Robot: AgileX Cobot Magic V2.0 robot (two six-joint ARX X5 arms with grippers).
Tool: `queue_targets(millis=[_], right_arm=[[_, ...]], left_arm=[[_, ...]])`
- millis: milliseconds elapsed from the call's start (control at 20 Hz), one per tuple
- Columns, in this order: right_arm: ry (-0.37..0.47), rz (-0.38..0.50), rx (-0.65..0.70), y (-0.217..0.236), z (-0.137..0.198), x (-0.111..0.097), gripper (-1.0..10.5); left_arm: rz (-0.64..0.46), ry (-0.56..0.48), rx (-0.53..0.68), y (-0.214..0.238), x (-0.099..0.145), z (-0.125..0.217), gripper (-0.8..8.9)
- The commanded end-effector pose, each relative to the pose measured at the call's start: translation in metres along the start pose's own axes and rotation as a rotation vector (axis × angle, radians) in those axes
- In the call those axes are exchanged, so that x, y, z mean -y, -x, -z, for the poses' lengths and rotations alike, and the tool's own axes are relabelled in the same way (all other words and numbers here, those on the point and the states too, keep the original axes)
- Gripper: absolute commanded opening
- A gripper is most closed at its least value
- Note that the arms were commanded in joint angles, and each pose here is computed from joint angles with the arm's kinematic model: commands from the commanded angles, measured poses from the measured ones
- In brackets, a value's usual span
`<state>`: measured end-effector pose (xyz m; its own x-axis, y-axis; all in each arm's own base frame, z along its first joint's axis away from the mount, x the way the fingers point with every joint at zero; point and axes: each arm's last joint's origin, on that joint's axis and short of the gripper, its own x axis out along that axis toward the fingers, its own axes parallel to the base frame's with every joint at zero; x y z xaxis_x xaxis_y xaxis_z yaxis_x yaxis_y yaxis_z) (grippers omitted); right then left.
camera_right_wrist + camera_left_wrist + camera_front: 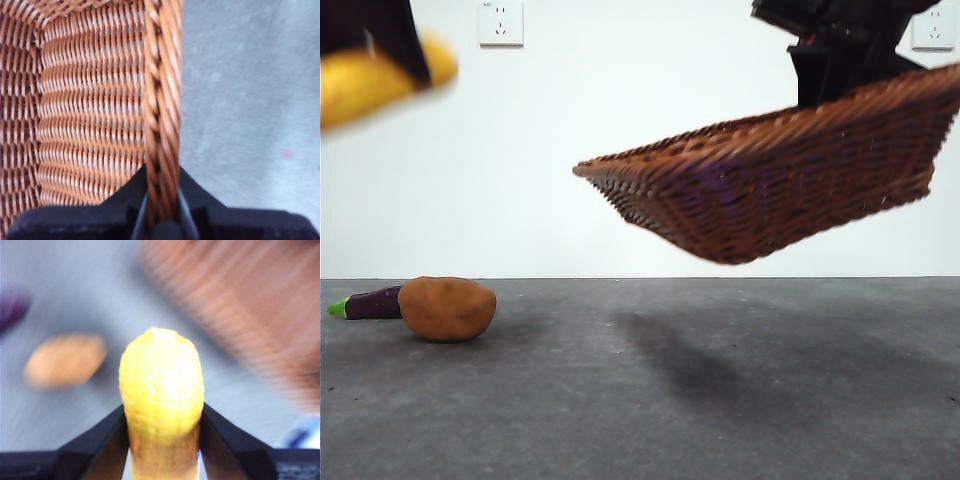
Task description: Help me put the vegetables on the table into the basket
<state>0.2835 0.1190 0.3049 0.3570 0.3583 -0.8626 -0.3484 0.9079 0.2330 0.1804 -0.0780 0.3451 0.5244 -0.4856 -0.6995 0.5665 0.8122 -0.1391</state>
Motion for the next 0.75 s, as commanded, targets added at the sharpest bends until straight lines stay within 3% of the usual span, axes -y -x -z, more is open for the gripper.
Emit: queue_targets(millis=[50, 200, 300, 500, 600, 750], right_arm=[[-0.053, -0.092, 0.024, -0.011, 0.004, -0.005, -0.1], [-0.061, -0.139, 0.006, -0.030, 0.015, -0.013, -0.1], [-0.036, -0.154, -0.019, -0.039, 0.023, -0.023, -0.1], [-0.012, -0.185, -0.018, -0.047, 0.029, -0.044, -0.1], [-0.001, -0.186, -0.024, -0.047, 0.031, -0.049, -0.1], [0.002, -0.182, -0.026, -0.047, 0.032, -0.050, -0.1]], left_arm=[[0.106, -0.086, 0.132, 0.030, 0.023, 0.004, -0.08], [0.171, -0.198, 0.149, 0.037, 0.050, 0.009, -0.08], [0.155, -0.260, 0.109, 0.025, 0.063, 0.008, -0.08], [0.273, -0.413, 0.012, -0.025, 0.105, 0.000, -0.08], [0.282, -0.466, -0.011, -0.050, 0.124, -0.001, -0.08], [0.273, -0.527, -0.148, -0.085, 0.137, 0.009, -0.08]])
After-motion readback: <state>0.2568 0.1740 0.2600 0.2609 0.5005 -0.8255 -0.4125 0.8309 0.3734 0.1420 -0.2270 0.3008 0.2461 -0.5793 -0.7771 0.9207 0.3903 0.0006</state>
